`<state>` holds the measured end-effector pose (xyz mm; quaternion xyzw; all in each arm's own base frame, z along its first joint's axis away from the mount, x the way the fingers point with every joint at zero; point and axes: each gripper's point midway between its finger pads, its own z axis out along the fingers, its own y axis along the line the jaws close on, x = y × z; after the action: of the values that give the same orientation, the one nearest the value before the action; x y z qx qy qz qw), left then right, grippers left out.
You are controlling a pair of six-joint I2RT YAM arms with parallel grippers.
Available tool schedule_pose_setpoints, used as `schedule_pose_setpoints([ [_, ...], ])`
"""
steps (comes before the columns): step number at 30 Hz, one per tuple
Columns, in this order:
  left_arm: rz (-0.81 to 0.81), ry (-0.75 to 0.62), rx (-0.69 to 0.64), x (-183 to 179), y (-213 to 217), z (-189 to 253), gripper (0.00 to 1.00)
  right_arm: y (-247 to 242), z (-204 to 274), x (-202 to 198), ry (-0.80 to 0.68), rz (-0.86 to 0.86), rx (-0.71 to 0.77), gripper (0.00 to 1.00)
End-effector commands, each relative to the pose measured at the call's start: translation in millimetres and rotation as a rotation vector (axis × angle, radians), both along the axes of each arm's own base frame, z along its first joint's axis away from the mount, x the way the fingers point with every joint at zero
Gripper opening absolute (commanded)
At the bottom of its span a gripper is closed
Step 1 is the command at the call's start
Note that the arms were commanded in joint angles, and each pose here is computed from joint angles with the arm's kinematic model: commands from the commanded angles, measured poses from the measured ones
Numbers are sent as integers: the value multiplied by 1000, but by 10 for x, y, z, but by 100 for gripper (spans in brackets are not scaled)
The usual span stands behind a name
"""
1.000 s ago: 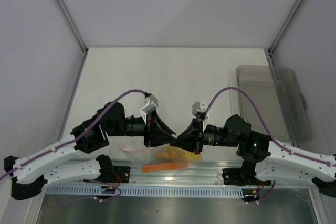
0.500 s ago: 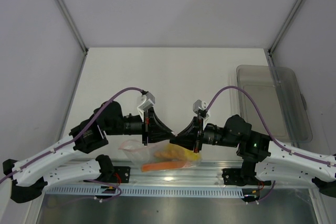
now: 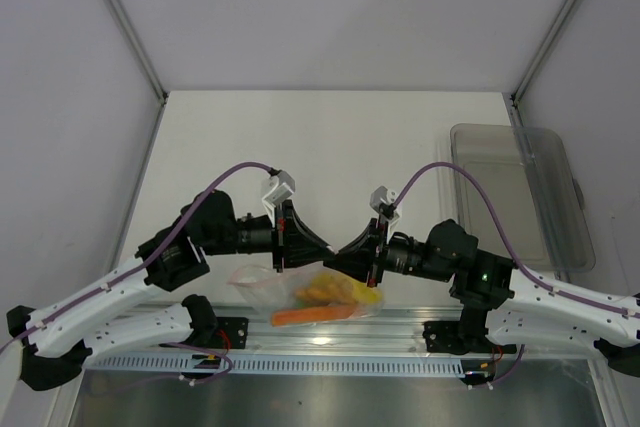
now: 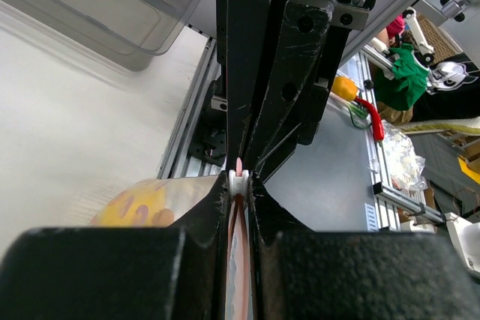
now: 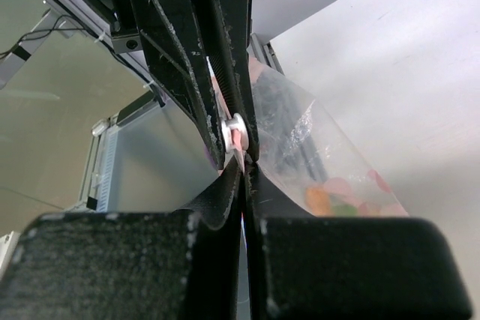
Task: Place the food in the zip-top bag and seal the zipper
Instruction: Zip the zipper food storage bag at the center of the board.
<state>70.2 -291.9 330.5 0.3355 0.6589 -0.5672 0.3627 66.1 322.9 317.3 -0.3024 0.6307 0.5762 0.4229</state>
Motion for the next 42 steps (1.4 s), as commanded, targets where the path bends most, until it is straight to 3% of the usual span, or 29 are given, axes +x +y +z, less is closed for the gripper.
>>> schedule_pose_setpoints([
  [1, -41, 32, 4, -73, 4, -51, 0, -45, 362, 103, -18, -62, 136, 0],
  [10, -28, 48, 24, -51, 45, -166, 1, -143, 392, 179, 4, -117, 184, 0],
  [22, -5, 57, 42, -12, 97, -255, 1, -155, 429, 130, 24, -58, 238, 0],
  [29, -11, 56, 23, -28, 116, -157, 1, -15, 211, -13, -43, 87, 57, 0],
  [32, -20, 59, 23, -38, 111, -125, 1, 2, 137, -52, -59, 123, -7, 15],
  [33, -21, 61, 24, -39, 108, -128, 1, 1, 136, -74, -78, 140, -12, 25],
  [42, -30, 58, 17, -52, 107, -107, 0, 69, 40, -185, -88, 252, -93, 27],
])
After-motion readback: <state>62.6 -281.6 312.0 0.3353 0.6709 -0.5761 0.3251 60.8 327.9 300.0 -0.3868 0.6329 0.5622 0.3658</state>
